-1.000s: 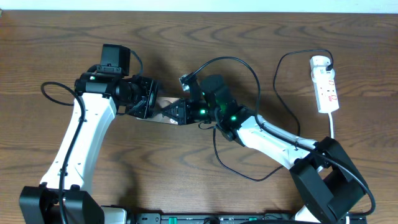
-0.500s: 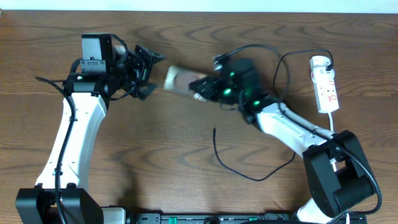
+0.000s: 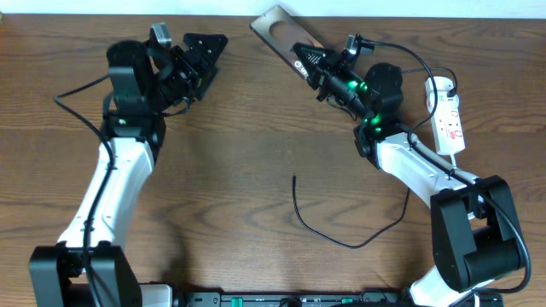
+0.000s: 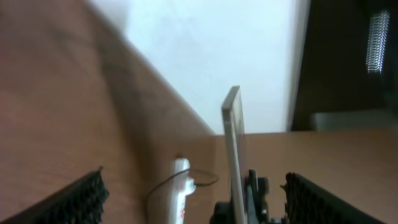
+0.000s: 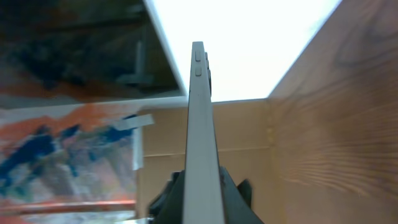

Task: Plug charger to phone and switch on socket
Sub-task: 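Open the left gripper and pull the phone away with the right gripper, then bring the phone in the right gripper back toward the left gripper, then close the left gripper on the phone's top end, then open the right gripper and move the phone left with the left gripper, then lower the right gripper over the black charger cable plug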

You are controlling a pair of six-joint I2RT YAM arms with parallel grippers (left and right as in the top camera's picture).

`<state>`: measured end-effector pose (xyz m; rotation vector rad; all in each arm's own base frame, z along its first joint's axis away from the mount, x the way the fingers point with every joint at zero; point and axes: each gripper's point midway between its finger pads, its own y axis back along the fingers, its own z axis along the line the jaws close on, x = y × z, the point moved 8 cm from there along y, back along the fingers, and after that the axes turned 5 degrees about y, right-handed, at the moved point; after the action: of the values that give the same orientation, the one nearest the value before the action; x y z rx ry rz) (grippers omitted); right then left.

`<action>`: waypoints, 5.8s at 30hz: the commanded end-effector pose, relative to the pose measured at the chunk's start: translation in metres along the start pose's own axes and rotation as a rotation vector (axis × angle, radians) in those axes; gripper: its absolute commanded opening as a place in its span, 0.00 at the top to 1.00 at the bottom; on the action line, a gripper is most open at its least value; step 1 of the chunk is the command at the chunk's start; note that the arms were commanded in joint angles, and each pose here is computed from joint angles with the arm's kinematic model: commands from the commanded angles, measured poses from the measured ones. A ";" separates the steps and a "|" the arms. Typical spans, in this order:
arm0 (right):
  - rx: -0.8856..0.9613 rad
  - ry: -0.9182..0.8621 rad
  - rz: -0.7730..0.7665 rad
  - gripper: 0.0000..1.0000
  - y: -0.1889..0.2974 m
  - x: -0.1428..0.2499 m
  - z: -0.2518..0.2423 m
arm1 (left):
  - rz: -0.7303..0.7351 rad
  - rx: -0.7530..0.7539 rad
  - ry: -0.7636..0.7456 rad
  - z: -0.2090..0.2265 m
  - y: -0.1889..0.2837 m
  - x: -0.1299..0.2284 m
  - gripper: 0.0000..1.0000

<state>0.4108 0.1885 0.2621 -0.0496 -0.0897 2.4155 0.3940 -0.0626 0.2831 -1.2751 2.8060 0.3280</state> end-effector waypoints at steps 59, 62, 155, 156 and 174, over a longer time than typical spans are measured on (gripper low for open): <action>0.110 0.090 0.264 0.99 -0.031 0.103 -0.016 | -0.020 0.187 0.181 0.033 0.001 0.009 0.28; 0.111 0.095 0.258 0.99 -0.031 0.102 -0.016 | -0.013 0.188 0.181 0.033 0.001 0.010 0.21; 1.594 0.532 0.590 0.55 0.063 0.150 -0.160 | -0.047 0.175 0.093 0.073 0.147 -0.087 0.93; 1.594 0.529 0.596 0.56 0.063 0.152 -0.161 | -0.047 0.175 0.093 0.073 0.147 -0.087 0.93; 1.612 0.475 0.635 0.63 0.065 0.149 -0.178 | -0.048 0.175 0.086 0.073 0.147 -0.087 0.93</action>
<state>0.2661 0.2503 0.0821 0.0785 2.2601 2.2186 0.3388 0.1113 0.2382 -1.3822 2.8238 0.0158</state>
